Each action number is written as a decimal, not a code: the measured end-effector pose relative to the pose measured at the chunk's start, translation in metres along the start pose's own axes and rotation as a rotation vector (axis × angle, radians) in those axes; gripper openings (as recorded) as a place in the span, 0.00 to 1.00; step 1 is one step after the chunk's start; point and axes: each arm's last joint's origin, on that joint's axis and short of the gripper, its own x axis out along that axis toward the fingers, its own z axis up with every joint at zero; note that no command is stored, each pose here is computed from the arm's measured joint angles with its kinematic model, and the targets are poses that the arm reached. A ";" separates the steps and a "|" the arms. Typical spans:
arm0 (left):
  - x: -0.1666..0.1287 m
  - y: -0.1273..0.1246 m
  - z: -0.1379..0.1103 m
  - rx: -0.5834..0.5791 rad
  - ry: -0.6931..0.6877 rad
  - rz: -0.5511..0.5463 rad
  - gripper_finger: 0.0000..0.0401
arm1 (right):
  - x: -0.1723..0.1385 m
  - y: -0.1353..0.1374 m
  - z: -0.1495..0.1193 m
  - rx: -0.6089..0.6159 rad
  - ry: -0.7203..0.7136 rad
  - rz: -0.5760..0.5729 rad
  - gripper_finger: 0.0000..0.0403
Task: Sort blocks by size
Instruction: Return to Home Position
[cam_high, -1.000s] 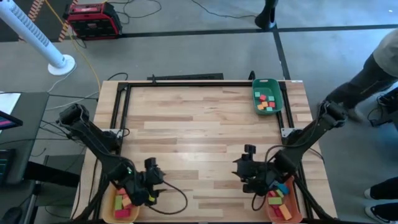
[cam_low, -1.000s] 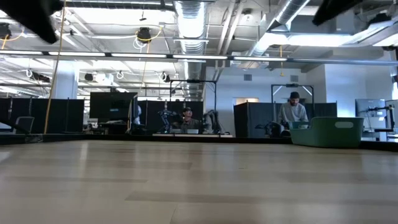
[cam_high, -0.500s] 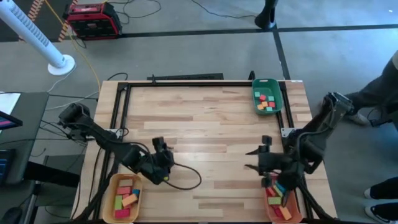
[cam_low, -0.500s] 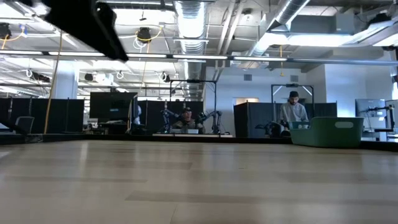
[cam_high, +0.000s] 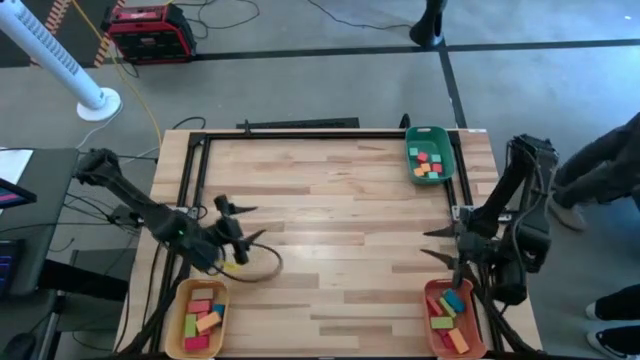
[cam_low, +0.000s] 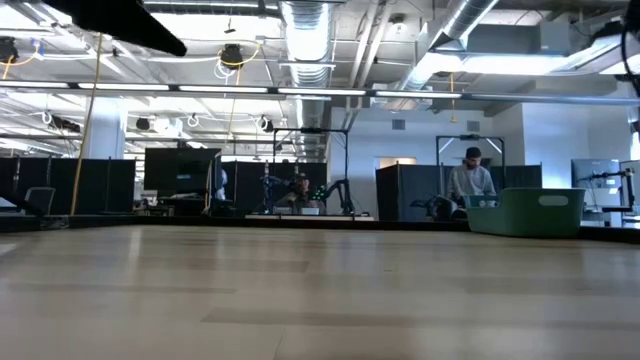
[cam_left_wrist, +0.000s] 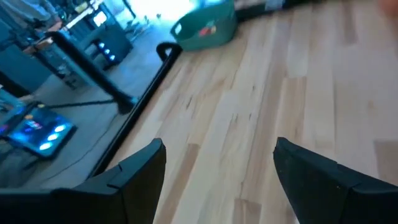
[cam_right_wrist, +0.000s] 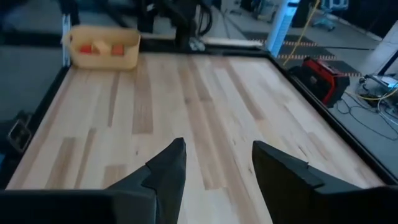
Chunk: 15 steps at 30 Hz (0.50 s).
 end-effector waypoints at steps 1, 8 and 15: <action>-0.002 0.006 -0.006 -0.033 -0.029 -0.009 0.71 | -0.001 -0.004 -0.005 0.018 -0.017 -0.003 0.53; -0.014 0.037 -0.045 -0.221 -0.238 -0.146 0.71 | 0.006 -0.037 -0.040 0.143 -0.099 -0.036 0.46; -0.014 0.047 -0.070 -0.313 -0.268 -0.158 0.71 | 0.015 -0.057 -0.074 0.263 -0.144 0.003 0.43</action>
